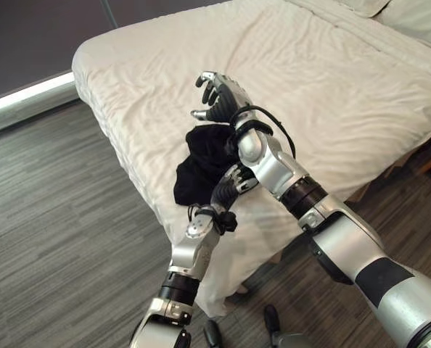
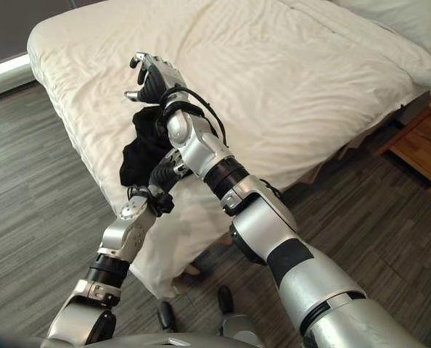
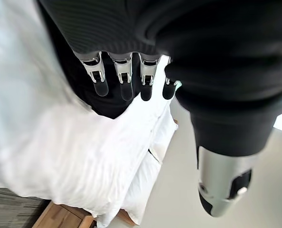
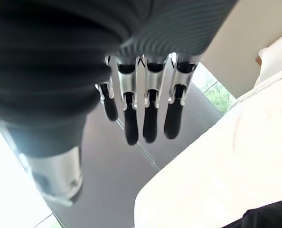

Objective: Pick up bed clothes into laundry basket.

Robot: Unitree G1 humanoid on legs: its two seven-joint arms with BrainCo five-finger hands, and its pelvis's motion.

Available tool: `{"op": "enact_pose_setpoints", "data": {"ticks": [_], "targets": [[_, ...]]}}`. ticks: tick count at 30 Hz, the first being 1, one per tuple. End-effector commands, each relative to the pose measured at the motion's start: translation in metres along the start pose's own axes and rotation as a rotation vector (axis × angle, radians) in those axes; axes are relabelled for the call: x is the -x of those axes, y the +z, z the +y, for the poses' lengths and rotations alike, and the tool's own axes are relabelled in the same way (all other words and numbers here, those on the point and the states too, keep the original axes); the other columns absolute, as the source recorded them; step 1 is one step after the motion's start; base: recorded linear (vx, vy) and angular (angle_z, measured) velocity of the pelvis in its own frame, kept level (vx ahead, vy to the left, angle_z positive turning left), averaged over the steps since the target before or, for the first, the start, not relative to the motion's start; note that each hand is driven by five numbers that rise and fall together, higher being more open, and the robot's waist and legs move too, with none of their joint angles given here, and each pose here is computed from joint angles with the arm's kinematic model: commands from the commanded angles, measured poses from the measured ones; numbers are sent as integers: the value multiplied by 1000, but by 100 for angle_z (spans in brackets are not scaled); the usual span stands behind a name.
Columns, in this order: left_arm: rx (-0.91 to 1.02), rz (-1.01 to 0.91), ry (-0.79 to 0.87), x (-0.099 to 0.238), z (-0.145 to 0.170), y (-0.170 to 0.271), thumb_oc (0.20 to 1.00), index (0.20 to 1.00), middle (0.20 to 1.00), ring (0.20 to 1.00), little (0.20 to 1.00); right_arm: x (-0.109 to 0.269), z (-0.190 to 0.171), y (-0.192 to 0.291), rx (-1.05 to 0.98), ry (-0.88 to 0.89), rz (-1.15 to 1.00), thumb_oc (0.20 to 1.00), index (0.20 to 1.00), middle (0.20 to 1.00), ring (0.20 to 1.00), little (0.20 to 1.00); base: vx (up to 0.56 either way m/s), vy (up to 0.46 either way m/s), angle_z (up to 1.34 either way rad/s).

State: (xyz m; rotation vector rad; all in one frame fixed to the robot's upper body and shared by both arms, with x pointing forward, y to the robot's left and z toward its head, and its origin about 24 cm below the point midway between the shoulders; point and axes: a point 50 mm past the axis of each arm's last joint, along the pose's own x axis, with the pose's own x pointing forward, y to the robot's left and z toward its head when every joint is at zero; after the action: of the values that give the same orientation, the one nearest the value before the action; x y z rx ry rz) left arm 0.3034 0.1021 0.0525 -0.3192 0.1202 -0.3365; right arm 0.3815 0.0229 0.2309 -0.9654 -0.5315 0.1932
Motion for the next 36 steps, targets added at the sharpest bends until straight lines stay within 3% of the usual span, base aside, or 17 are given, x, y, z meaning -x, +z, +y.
{"op": "enact_pose_setpoints", "data": {"ticks": [1,7,9,14,22,23,28,35,36], "targets": [[-79,-114,4,-7,15,36,1000,1000,1000,1000,1000,-15,-15,6,124,-36,17,1000,1000,1000,1000,1000,-120,-19,18],[-135,-173,-14,-18,18,65,1000,1000,1000,1000,1000,-28,-44,-2,334,-92,75,1000,1000,1000,1000,1000,-144,-52,14],[-112,-182,-59,-28,7,71,1000,1000,1000,1000,1000,-30,-52,-7,403,-100,94,1000,1000,1000,1000,1000,-93,-77,13],[131,-83,-318,-46,-58,43,1000,1000,1000,1000,1000,-32,-73,-24,655,-56,169,1000,1000,1000,1000,1000,-97,-71,19],[212,-53,-433,-38,-87,28,1000,1000,1000,1000,1000,-7,-69,-93,719,112,478,1000,1000,1000,1000,1000,-72,8,15],[221,-72,-440,-38,-92,33,1000,1000,1000,1000,1000,2,-54,-104,681,174,539,200,200,200,200,200,-7,68,0],[251,-80,-480,-35,-104,33,1000,1000,1000,1000,1000,21,-12,-116,531,322,630,200,200,200,200,200,15,36,-6],[230,-36,-468,-33,-98,21,1000,1000,1000,1000,1000,10,-17,-102,424,270,568,200,200,200,200,200,38,3,1],[219,-28,-446,-35,-93,20,1000,1000,1000,1000,1000,4,-31,-100,400,198,542,200,200,200,200,200,48,1,2]]}}
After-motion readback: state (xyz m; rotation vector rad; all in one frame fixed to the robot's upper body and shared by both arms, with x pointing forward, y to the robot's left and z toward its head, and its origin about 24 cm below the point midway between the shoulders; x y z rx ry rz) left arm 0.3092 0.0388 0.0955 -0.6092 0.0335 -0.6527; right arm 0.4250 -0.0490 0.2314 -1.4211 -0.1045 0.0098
